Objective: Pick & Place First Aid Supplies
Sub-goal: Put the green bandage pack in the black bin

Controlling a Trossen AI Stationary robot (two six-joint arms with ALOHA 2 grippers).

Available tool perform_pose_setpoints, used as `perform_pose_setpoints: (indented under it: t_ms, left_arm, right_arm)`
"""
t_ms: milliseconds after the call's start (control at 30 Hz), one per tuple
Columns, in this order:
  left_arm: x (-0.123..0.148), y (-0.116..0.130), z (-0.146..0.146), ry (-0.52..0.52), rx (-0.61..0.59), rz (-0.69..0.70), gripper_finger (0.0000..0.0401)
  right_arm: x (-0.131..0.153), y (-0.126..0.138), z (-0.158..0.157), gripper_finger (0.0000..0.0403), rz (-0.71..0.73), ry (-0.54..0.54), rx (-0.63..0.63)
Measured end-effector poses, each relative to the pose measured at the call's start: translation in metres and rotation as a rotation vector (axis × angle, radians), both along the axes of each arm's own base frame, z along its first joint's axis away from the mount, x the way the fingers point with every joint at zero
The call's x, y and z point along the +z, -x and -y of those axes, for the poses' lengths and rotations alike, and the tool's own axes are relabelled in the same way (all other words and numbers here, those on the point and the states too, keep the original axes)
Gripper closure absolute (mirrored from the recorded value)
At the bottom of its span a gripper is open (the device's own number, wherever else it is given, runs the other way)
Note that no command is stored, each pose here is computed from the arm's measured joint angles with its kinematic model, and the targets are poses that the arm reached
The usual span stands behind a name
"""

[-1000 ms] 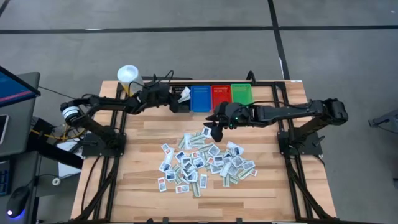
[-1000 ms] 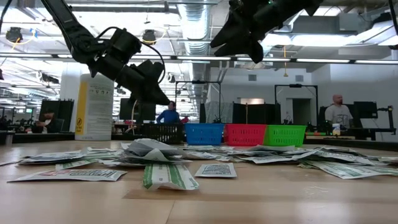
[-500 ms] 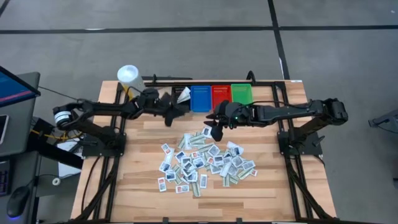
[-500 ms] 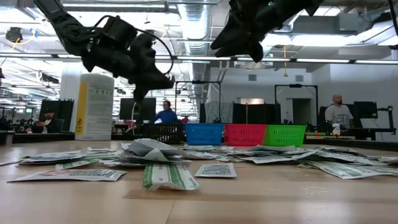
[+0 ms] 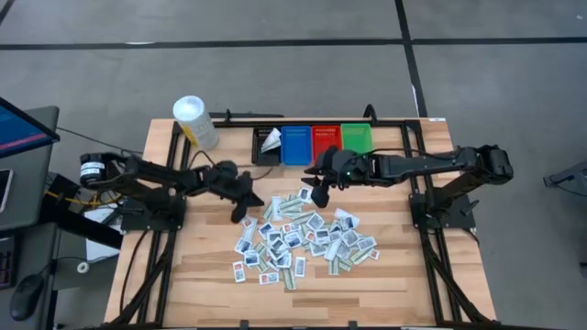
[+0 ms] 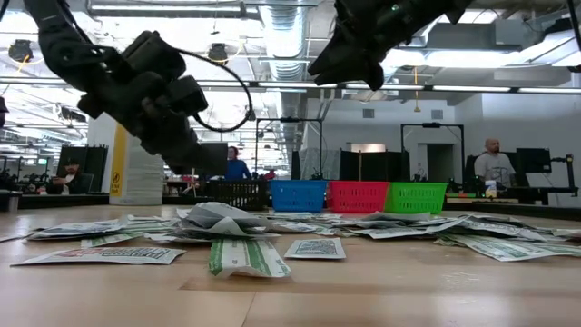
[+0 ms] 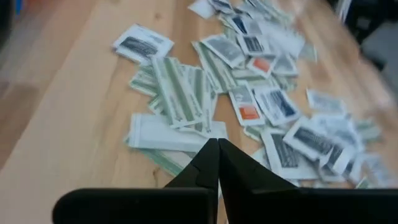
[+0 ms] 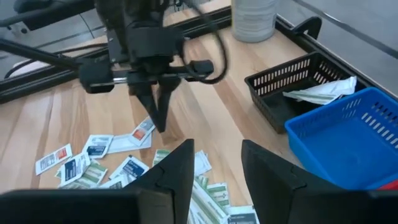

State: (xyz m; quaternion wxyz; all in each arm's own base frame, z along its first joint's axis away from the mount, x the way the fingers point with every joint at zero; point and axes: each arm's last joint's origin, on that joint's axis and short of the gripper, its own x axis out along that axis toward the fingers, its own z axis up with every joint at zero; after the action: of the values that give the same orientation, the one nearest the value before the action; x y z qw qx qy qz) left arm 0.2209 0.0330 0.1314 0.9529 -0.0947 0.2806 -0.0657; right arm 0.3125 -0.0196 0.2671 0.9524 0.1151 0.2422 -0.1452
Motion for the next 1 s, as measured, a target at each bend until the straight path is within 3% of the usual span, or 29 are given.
perform_pose_setpoints:
  t_ms: [167, 267, 600, 1000]
  left_arm:
    - [-0.001, -0.003, 0.02, -0.157, 0.056, -0.013, 0.0379]
    - [-0.001, -0.003, 0.023, -0.199, 0.095, -0.018, 0.0366]
    - [-0.011, -0.004, 0.021, -0.241, 0.148, -0.071, 0.0318]
    - [-0.032, -0.03, 0.03, -0.186, 0.104, -0.13, 0.0313]
  right_arm:
    - [-0.002, 0.001, 0.0, 0.0275, -0.02, 0.0, -0.002]
    - [-0.002, 0.001, 0.0, 0.0275, -0.022, 0.0, -0.002]
    - [-0.003, 0.002, 0.0, 0.0277, -0.04, 0.017, 0.012]
    - [-0.006, 0.004, 0.0, 0.0277, -0.084, 0.015, 0.013]
